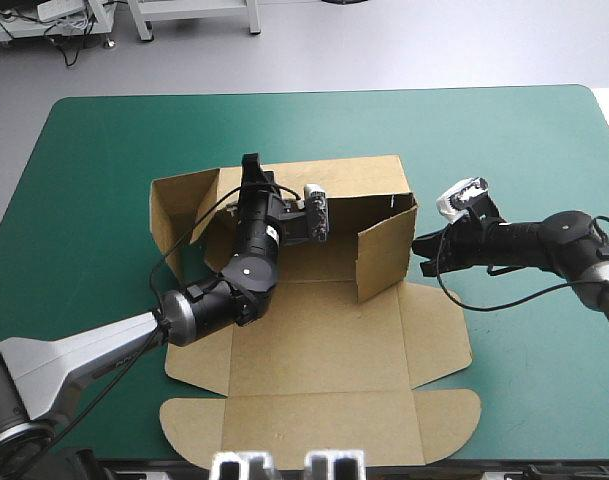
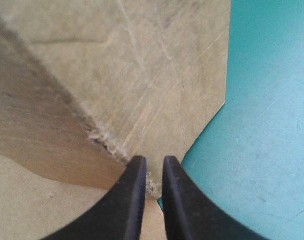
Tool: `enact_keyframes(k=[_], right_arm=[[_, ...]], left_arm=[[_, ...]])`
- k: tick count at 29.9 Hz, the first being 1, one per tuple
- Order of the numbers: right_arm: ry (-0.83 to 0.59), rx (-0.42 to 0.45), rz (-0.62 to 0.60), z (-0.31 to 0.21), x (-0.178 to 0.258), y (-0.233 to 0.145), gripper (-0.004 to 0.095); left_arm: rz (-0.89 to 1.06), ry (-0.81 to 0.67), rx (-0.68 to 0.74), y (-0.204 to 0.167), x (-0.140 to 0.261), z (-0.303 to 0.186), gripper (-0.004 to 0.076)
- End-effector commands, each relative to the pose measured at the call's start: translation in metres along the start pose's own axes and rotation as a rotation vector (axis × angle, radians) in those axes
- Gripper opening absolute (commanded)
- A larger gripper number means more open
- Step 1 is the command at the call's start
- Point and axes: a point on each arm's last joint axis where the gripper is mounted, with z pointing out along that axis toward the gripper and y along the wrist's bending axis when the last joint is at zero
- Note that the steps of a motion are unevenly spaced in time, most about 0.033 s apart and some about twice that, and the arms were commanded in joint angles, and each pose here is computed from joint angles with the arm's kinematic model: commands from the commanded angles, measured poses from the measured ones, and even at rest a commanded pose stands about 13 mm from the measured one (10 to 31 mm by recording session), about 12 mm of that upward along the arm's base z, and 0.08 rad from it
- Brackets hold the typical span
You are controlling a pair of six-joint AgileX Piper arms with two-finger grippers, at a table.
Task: Fold the box
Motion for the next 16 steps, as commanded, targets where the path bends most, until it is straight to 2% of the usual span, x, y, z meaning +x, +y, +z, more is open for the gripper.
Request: enact_keyframes(k=[1,4,12,16], right_arm=[[-0.048,-0.002,-0.042,-0.0113,-0.0116,0.0082,0.0243],[-0.038,-0.001,-0.059,-0.0113,-0.0107,0.0081,0.0291],[-0.055,0.005,-0.097,-0.0112,-0.0124,0.0078,0.0315],[-0.083,0.026,-0.115,-0.0114,-0.015,0.0061,0.0357]], left_arm=[[-0.058,0.023,-0.062,0.0194,0.0038,-0.01,-0.001],[-0.058,0.023,-0.062,0.0194,0.0038,-0.01,-0.001],[-0.058,0.023,-0.062,0.0194,0.0038,-0.01,-0.001],[-0.058,0.023,-0.062,0.0194,0.0038,-0.01,-0.001]])
